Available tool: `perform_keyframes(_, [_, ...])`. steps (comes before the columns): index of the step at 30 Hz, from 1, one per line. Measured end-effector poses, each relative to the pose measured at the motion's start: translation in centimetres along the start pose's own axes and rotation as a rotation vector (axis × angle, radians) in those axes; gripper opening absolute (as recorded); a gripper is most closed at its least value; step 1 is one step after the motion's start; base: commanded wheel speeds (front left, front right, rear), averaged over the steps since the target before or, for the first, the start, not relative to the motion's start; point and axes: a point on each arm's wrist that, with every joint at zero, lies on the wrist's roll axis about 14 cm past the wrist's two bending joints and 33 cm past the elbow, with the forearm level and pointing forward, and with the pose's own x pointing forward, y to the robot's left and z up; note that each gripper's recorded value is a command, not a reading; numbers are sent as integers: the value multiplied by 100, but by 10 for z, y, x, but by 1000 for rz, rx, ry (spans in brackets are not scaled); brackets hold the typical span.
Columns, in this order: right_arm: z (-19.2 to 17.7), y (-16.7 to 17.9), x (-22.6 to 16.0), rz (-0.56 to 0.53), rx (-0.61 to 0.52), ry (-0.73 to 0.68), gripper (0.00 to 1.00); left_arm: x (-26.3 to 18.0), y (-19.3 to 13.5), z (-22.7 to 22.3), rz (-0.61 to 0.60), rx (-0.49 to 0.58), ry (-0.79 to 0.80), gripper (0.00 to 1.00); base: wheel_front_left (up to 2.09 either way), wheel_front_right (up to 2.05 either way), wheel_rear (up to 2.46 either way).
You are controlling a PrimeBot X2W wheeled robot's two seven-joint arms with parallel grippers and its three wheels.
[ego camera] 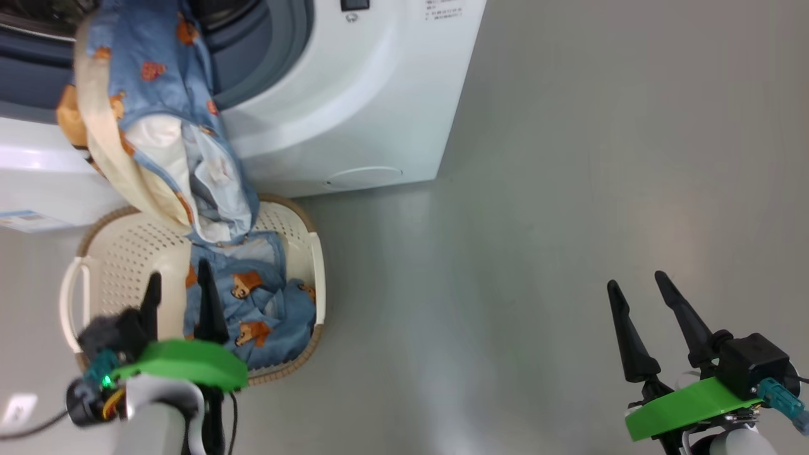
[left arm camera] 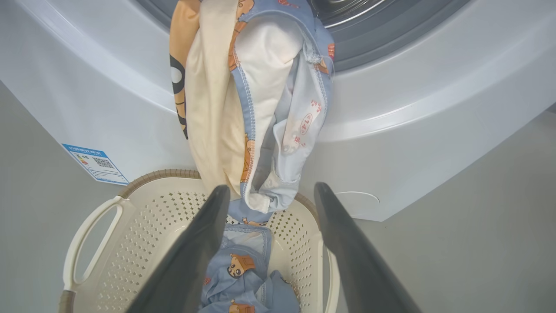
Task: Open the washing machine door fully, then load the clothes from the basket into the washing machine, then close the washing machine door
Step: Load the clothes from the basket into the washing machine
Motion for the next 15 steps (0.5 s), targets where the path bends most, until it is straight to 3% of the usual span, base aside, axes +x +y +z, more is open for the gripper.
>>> perform_keyframes(15, [-33,-16,27,-33,-7,67,100,85,-1,-37,-11,-48,89,100,0,0,0])
